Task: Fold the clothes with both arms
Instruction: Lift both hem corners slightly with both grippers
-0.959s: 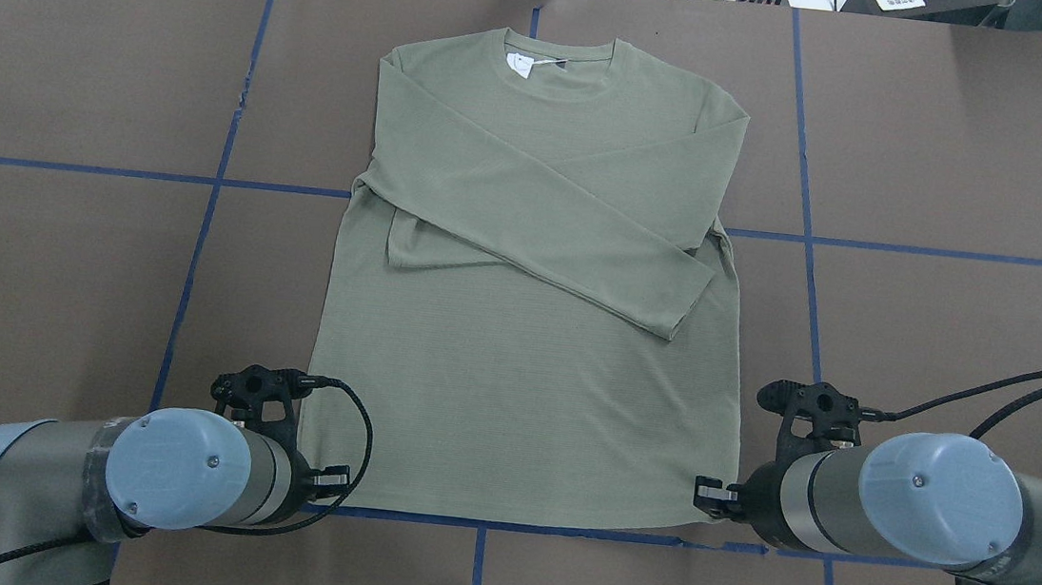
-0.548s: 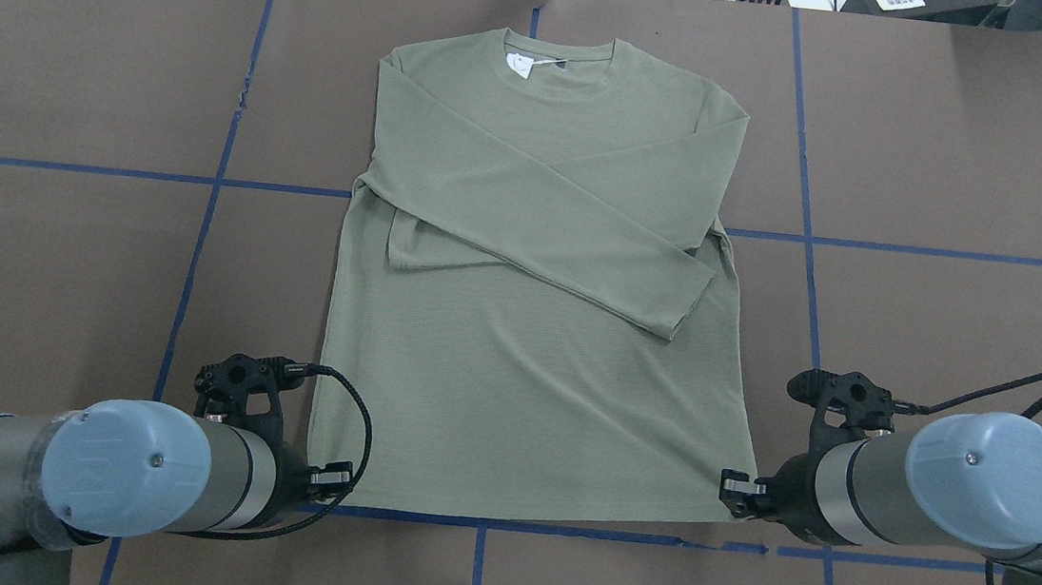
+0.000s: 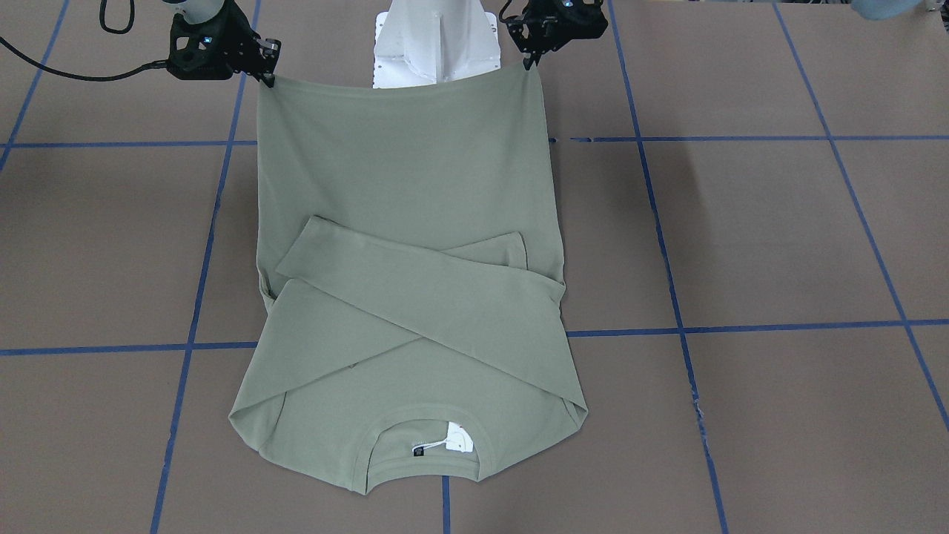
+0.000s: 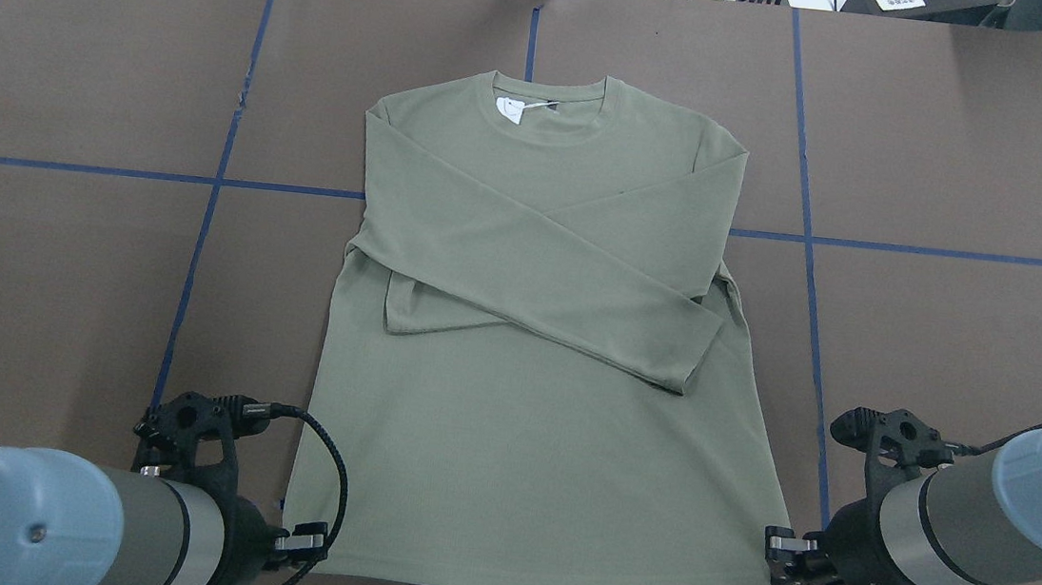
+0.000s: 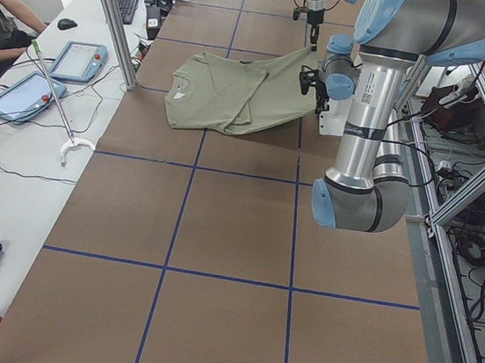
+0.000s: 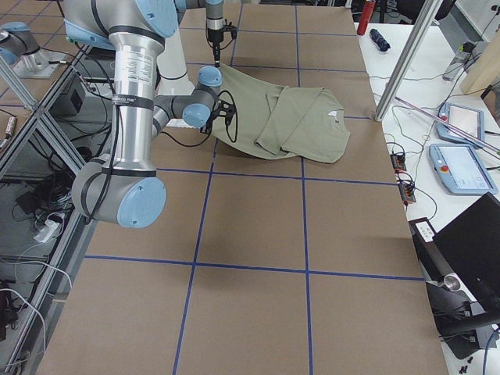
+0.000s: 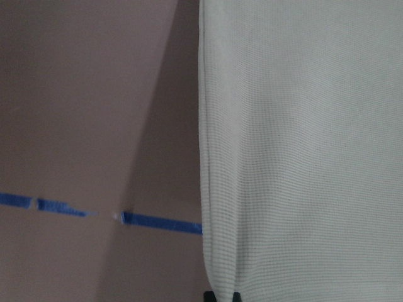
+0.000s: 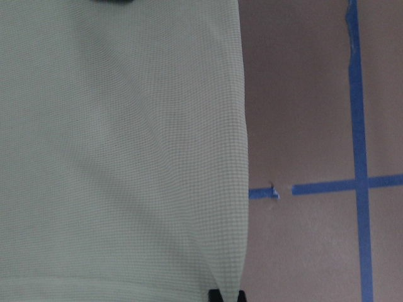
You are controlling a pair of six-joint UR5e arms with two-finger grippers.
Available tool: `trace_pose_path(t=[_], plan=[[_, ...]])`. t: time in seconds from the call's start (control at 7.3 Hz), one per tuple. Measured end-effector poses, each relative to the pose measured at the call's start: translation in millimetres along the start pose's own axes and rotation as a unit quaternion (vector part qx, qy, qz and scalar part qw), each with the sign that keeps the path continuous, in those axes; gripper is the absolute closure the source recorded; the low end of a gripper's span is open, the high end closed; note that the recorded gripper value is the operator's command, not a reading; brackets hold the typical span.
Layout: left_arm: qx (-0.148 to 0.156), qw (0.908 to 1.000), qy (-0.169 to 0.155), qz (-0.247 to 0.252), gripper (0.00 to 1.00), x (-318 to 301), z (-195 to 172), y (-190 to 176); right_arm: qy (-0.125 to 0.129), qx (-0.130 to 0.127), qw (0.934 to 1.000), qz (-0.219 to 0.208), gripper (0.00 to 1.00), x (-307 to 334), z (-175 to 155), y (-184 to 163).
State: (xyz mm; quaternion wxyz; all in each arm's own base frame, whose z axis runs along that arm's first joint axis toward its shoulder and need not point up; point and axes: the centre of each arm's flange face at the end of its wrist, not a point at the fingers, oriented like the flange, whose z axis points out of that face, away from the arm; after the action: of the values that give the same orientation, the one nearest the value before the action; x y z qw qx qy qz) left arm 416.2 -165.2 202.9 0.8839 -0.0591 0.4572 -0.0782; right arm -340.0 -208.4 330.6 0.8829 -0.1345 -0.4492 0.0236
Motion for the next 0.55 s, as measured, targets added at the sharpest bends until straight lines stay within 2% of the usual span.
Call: trace_pose_path(t=[0.14,0.27,0.41,0.55], plan=[[-0.014,0.9999,-0.004,-0.001,1.00,-1.7,-10.6,14.8,-0.003,-0.019,0.9998,-0.004,1.00,-0.3,-4.5,9.5],[-0.023,0.9997,-0.006,-0.001,1.00,-1.0,-14.3,23.6,-0.007,-0.026,0.9996,-0.007,1.00,-2.0,-8.2,13.3],[-0.028,0.9996,-0.006,-0.001,1.00,2.0,-14.7,26.0,-0.012,-0.020,0.9997,-0.005,1.00,-3.8,-12.3,8.0],[-0.021,0.9998,-0.003,-0.007,1.00,7.1,-15.3,16.9,-0.025,-0.001,0.9997,0.001,1.00,-9.7,-21.0,-8.7]])
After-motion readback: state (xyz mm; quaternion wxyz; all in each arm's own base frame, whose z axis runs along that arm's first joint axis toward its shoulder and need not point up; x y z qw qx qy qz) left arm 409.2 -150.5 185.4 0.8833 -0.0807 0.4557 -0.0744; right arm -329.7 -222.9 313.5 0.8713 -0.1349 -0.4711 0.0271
